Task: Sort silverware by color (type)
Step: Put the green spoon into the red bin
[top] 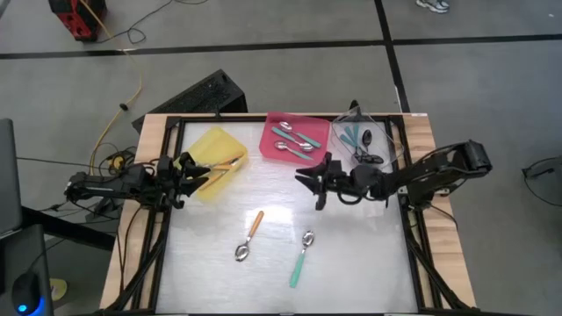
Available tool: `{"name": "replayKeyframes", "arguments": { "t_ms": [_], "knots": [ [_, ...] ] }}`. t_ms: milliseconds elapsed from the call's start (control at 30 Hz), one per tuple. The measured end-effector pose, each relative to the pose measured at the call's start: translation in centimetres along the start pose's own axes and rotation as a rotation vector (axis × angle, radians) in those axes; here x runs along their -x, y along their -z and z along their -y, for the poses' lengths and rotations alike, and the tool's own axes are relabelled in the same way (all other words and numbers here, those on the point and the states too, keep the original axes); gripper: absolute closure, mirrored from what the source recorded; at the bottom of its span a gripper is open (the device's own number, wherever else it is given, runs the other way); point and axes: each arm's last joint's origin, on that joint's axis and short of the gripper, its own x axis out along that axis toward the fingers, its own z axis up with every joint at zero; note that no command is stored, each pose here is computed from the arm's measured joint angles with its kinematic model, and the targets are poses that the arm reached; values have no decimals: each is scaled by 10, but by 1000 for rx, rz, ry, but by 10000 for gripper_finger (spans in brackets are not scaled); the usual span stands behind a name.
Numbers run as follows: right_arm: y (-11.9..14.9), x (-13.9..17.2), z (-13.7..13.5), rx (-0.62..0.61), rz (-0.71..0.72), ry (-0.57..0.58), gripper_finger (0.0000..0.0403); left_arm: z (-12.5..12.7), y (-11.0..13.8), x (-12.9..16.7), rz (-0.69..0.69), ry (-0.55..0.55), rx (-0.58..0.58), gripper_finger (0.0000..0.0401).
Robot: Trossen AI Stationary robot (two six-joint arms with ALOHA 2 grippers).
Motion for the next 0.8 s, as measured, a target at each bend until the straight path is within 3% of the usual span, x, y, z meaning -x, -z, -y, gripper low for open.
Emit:
{"name": "replayKeyframes", "arguments": {
  "t_ms": [333,800],
  "knots": [
    [0,4,15,-19,-126,73,280,2,1,0,-23,57,31,253],
    [3,14,-26,16,-137,-186,280,2,1,0,-30,80,15,253]
  ]
}}
